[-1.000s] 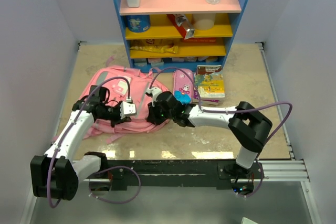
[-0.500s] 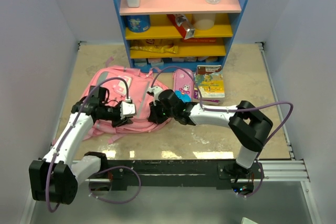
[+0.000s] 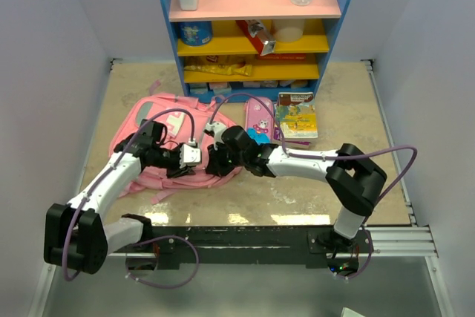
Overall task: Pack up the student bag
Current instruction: Zip the student bag at the center of the board.
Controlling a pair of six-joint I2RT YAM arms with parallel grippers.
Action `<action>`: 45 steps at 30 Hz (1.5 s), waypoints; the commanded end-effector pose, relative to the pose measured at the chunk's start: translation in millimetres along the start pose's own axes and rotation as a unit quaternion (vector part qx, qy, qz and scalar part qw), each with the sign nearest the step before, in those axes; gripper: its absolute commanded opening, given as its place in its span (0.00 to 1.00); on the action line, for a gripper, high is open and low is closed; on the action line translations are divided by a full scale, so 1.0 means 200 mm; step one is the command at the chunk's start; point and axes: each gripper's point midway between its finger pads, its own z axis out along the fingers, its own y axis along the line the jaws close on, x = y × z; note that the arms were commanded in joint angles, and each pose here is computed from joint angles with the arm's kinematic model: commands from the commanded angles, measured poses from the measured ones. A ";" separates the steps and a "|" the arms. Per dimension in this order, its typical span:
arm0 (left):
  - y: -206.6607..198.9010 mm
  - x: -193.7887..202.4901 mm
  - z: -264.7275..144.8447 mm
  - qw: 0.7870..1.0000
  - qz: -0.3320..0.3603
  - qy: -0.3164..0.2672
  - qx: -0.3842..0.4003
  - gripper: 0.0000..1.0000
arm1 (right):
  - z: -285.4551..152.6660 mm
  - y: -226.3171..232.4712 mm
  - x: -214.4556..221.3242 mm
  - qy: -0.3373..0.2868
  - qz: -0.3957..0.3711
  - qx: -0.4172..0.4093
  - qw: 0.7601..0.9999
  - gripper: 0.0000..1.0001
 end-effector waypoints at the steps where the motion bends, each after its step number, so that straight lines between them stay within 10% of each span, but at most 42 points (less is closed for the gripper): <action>1: 0.03 -0.06 0.02 1.000 0.019 -0.014 0.001 0.34 | -0.12 0.20 -0.35 -0.096 -0.019 -0.041 0.994 0.00; 20: 0.05 0.00 0.06 1.000 0.017 0.001 -0.015 0.41 | -0.16 0.30 -0.34 -0.097 -0.013 -0.070 0.993 0.00; 27: -0.01 0.02 0.05 1.000 0.016 0.011 0.005 0.01 | -0.15 0.27 -0.31 -0.091 -0.011 -0.059 0.994 0.00; 45: -0.04 -0.04 -0.05 0.999 0.020 0.017 -0.019 0.00 | -0.20 -0.22 -0.18 -0.062 0.005 0.050 0.997 0.00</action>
